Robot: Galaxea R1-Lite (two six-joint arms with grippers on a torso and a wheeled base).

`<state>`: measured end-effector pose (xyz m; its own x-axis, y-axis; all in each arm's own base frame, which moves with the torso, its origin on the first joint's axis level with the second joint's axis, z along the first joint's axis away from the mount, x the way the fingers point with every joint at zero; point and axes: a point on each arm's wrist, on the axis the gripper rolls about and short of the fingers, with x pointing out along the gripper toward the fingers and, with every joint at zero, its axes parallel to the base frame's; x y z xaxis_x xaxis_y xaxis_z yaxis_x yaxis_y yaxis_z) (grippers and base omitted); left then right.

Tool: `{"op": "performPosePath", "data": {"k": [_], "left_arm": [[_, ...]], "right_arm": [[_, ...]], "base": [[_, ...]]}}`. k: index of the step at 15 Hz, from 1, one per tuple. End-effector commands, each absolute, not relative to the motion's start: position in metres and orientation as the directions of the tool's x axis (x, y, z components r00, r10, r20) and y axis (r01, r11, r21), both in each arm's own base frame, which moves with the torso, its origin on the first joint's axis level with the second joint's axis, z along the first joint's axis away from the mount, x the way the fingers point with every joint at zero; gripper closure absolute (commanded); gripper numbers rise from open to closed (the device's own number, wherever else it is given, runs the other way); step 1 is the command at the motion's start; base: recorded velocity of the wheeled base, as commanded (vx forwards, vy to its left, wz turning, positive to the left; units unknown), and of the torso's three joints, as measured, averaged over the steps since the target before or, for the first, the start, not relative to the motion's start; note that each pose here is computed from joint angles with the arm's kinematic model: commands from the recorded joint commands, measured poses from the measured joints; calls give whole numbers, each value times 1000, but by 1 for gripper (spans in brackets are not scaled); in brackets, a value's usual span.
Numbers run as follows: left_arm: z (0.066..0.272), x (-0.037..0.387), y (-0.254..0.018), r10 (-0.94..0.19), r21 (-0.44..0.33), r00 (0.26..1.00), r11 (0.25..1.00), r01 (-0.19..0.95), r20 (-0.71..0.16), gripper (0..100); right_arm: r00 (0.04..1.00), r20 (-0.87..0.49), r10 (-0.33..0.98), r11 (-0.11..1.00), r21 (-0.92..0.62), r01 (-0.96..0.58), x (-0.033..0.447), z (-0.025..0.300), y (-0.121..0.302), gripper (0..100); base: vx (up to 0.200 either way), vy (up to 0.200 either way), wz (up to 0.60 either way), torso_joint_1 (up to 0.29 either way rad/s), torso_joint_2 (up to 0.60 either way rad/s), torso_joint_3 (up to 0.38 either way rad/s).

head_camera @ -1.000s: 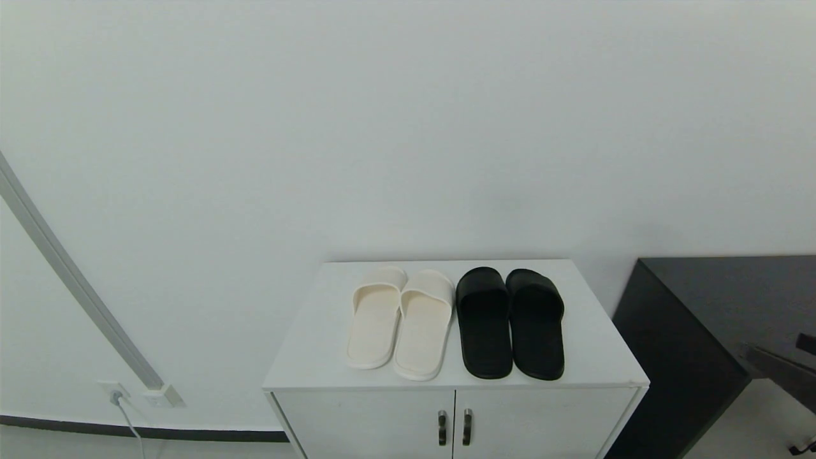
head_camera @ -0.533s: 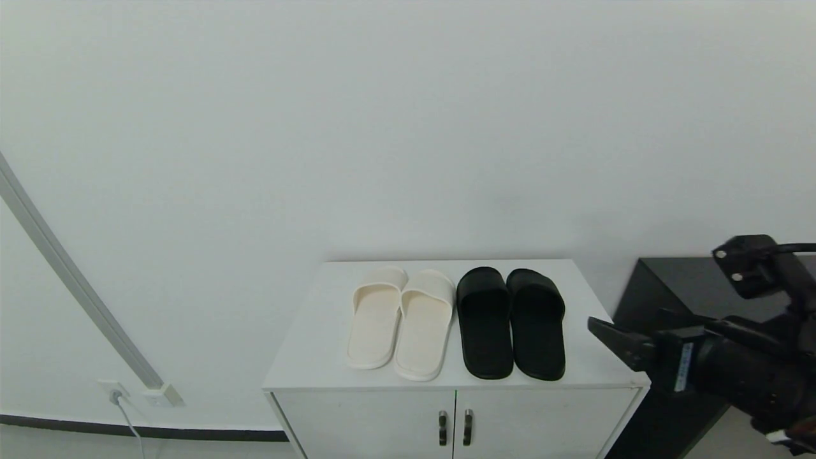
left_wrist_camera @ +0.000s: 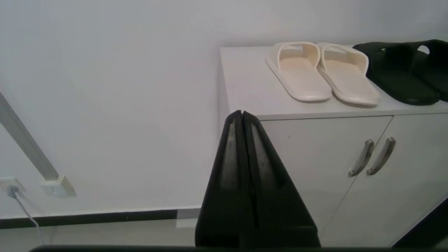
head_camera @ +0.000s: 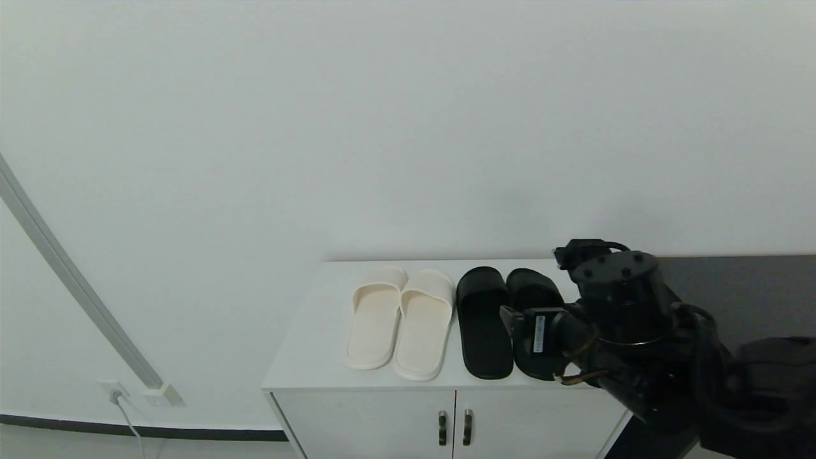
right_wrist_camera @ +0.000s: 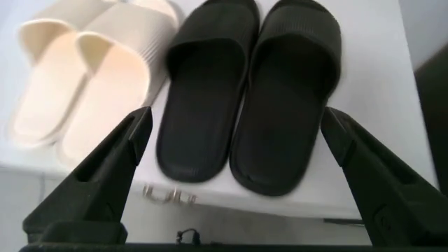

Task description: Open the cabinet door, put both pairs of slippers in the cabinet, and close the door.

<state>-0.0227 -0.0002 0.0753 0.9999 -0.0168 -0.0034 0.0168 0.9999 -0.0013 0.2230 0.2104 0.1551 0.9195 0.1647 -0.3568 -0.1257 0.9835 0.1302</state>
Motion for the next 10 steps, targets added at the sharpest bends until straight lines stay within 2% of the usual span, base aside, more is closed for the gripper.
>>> {"op": "performPosePath", "data": {"k": [1,6,10], "left_arm": [[75,-23,0,-17,-2,1000,1000,17,-3,100],[75,-23,0,-17,-2,1000,1000,17,-3,100],[75,-23,0,-17,-2,1000,1000,17,-3,100]], "right_arm": [[916,-390,91,995,82,-64,250,118,234,0],[933,-359,14,996,86,18,294,76,231,0],[956,-295,-4,998,57,22,324,55,237,0]], "base": [[0,0,0,0,0,0],[0,0,0,0,0,0],[0,0,0,0,0,0]]}}
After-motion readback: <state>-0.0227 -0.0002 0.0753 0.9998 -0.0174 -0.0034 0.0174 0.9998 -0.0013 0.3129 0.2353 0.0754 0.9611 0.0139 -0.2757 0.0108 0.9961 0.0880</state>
